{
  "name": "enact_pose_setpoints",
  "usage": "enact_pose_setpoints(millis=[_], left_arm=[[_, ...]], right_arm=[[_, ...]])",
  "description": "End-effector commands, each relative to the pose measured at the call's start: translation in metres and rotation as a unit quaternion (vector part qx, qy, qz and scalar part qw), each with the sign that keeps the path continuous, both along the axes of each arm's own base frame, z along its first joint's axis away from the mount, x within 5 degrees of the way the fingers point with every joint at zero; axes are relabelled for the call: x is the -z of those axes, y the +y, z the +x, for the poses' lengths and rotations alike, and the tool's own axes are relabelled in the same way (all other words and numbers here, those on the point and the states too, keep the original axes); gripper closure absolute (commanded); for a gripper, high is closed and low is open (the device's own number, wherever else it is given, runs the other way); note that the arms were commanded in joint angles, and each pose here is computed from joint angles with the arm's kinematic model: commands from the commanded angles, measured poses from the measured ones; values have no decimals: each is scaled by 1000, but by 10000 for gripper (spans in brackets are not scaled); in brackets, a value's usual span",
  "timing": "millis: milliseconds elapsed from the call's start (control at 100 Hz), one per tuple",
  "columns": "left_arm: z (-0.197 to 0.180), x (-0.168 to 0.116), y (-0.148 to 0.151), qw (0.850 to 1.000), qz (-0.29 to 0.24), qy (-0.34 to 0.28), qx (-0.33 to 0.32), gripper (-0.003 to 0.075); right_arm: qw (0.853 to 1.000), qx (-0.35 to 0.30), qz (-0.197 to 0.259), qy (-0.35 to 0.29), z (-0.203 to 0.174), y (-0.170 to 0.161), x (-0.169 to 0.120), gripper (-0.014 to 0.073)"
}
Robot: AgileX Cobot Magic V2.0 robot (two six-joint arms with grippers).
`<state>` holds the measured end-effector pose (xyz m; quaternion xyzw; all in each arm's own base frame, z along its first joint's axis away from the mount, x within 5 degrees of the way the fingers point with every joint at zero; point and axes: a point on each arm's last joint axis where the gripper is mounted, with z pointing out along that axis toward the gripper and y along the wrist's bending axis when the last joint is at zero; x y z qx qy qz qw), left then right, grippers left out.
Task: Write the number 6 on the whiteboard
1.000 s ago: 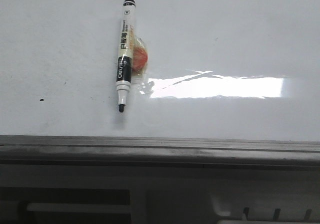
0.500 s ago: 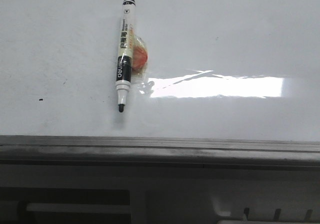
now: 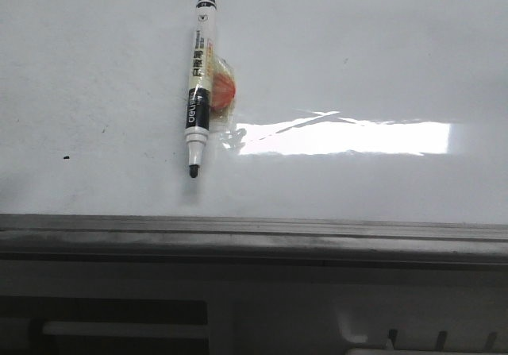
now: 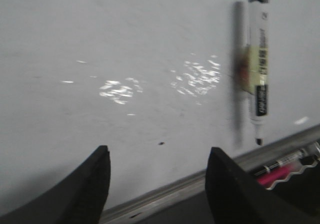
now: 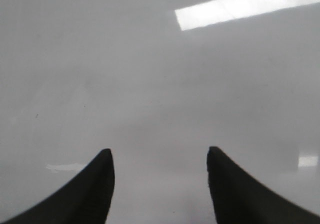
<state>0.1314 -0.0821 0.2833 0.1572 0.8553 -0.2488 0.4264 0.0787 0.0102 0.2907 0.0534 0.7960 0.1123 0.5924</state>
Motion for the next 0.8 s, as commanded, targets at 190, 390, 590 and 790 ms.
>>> enact_pose_setpoints(millis=[190, 390, 590, 790], left_arm=[[16, -6, -63, 995, -75, -65, 32, 319], [26, 12, -90, 995, -89, -33, 5, 319], [38, 24, -103, 997, -73, -6, -3, 320], [46, 32, -113, 998, -61, 5, -4, 433]], right_arm=[[999, -27, 4, -46, 3, 5, -17, 209], [998, -30, 4, -46, 3, 5, -17, 209], [998, -30, 4, -46, 3, 5, -17, 209], [998, -31, 4, -46, 3, 5, -17, 209]])
